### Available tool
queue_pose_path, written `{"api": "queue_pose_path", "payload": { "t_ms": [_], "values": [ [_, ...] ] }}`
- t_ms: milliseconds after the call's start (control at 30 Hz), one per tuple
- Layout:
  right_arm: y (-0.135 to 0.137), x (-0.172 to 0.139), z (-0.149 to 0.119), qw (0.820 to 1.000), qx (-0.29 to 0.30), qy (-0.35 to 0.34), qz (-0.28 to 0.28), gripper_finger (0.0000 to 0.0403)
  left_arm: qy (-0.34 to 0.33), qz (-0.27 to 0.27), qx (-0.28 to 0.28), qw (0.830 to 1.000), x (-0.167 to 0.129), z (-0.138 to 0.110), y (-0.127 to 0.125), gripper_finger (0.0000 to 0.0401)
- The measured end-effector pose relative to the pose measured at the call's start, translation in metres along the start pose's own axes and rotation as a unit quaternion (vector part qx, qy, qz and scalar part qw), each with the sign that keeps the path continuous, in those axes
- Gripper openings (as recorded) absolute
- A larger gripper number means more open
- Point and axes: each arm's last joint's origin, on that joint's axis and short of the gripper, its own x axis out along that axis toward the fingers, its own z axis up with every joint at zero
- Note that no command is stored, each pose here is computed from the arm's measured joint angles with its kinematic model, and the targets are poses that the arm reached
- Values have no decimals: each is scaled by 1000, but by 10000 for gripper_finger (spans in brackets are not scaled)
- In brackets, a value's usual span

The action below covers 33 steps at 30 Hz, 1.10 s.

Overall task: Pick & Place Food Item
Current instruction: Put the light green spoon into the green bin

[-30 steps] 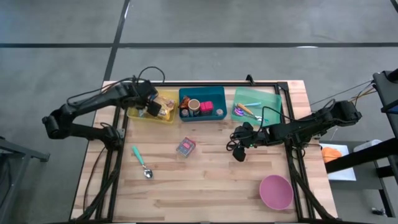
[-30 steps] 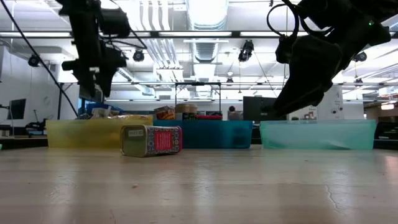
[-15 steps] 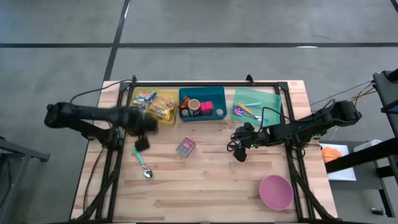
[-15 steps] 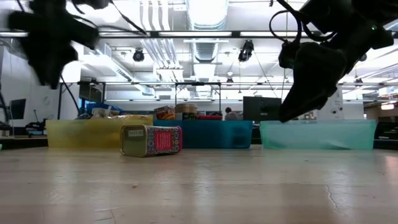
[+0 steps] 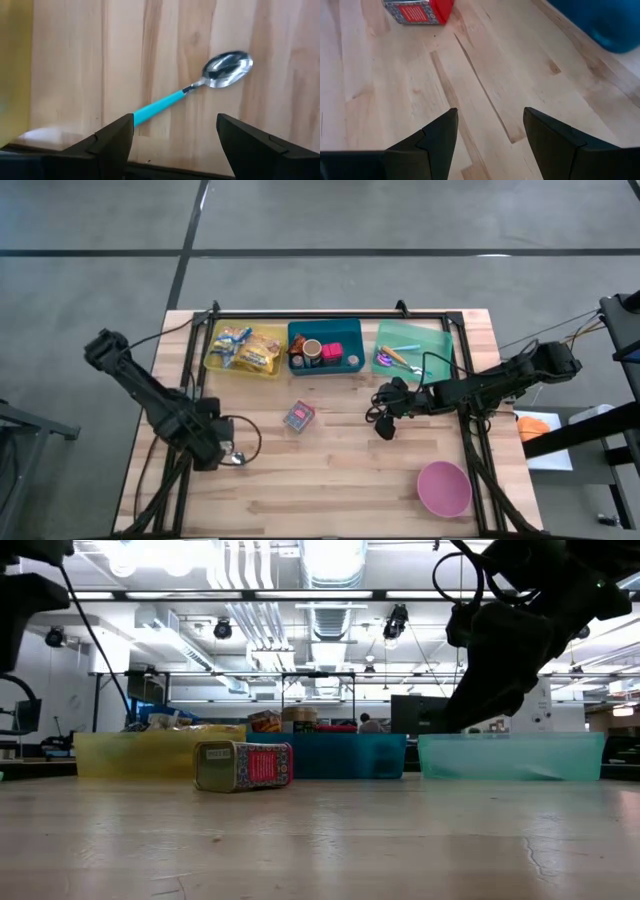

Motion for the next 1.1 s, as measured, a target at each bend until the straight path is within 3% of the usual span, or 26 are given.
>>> {"api": "queue_pose_path", "payload": {
  "t_ms": [300,533,633,800,1100],
  "values": [
    [0,0,-1,1000,0,1,0,225,70,66,121,988,35,13,-20,291],
    [-3,1,-5,1000,-1,6,-2,225,107,82,191,972,63,22,-37,291],
    [-3,1,-6,1000,4,7,-2,225,113,83,201,969,71,24,-41,291],
    [-3,1,-6,1000,7,7,-2,225,118,40,192,973,90,18,-38,291],
    [-3,1,-5,1000,4,2,0,225,130,32,202,970,102,10,-32,282]
  ]
}}
